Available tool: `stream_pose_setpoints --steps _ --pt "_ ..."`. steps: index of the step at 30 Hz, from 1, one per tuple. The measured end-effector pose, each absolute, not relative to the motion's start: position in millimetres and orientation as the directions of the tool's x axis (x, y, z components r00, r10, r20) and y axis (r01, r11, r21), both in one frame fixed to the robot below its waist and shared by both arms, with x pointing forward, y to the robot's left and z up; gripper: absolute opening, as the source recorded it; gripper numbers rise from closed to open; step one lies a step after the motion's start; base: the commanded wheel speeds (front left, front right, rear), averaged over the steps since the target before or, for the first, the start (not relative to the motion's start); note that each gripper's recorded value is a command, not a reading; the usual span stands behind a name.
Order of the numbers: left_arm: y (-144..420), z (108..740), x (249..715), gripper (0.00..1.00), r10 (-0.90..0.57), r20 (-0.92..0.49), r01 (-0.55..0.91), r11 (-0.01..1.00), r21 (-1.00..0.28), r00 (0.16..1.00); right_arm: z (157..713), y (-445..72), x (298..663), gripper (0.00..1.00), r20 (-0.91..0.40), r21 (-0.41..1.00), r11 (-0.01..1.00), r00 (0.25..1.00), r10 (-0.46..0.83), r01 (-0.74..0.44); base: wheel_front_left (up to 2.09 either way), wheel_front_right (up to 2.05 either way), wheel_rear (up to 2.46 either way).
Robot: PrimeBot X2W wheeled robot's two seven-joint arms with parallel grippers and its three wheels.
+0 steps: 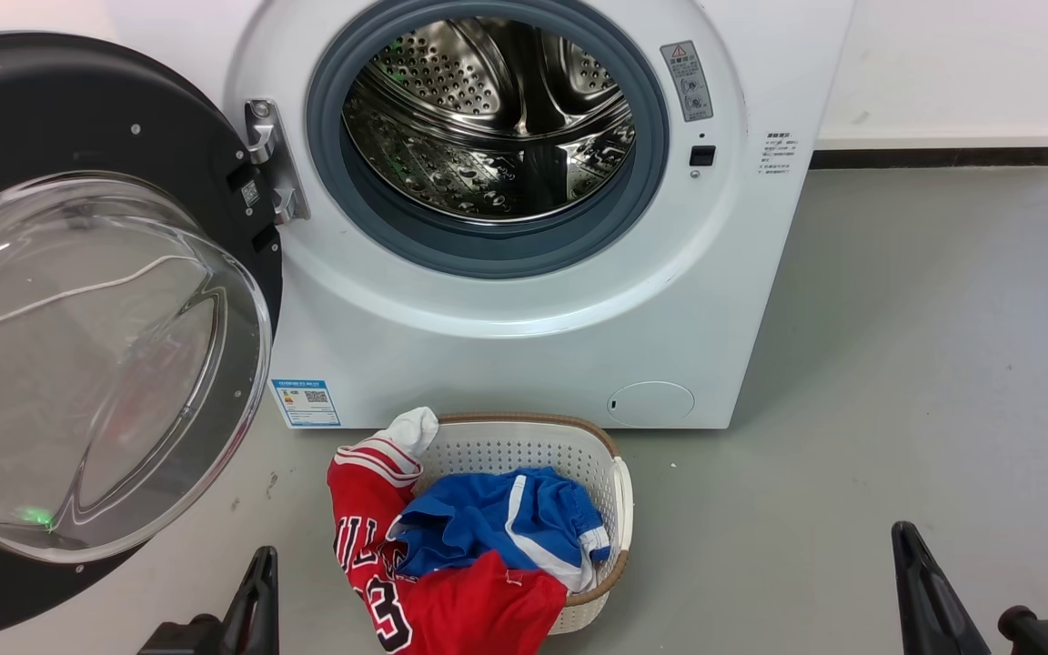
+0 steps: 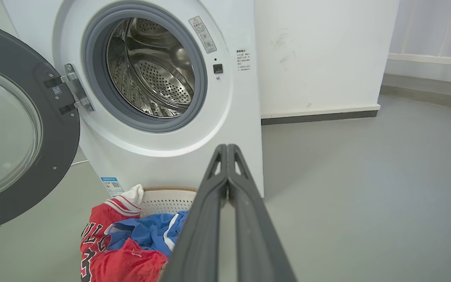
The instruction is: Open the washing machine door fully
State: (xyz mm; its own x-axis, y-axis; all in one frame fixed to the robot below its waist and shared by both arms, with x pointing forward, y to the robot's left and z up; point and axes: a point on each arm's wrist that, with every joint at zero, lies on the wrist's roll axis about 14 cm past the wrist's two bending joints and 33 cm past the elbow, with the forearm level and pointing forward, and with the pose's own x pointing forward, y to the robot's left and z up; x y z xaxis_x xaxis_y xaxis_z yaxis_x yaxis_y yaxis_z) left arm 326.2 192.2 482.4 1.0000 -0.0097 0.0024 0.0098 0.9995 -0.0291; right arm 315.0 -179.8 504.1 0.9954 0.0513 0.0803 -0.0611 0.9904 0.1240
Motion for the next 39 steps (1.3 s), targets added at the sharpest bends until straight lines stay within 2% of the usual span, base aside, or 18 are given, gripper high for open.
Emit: stream_pose_setpoints --steps 21,39 --pt "203 480 339 0.0 0.055 -0.044 -0.069 0.906 -0.418 0.998 498 -191 330 0.0 0.037 0.491 0.871 0.999 -0.015 -0.005 0.0 0.0 0.0" --pt "205 481 350 0.0 0.068 -0.066 -0.095 0.761 -0.642 0.995 496 -196 343 0.0 0.005 0.691 0.722 0.999 -0.033 0.021 0.0 0.0 0.0"
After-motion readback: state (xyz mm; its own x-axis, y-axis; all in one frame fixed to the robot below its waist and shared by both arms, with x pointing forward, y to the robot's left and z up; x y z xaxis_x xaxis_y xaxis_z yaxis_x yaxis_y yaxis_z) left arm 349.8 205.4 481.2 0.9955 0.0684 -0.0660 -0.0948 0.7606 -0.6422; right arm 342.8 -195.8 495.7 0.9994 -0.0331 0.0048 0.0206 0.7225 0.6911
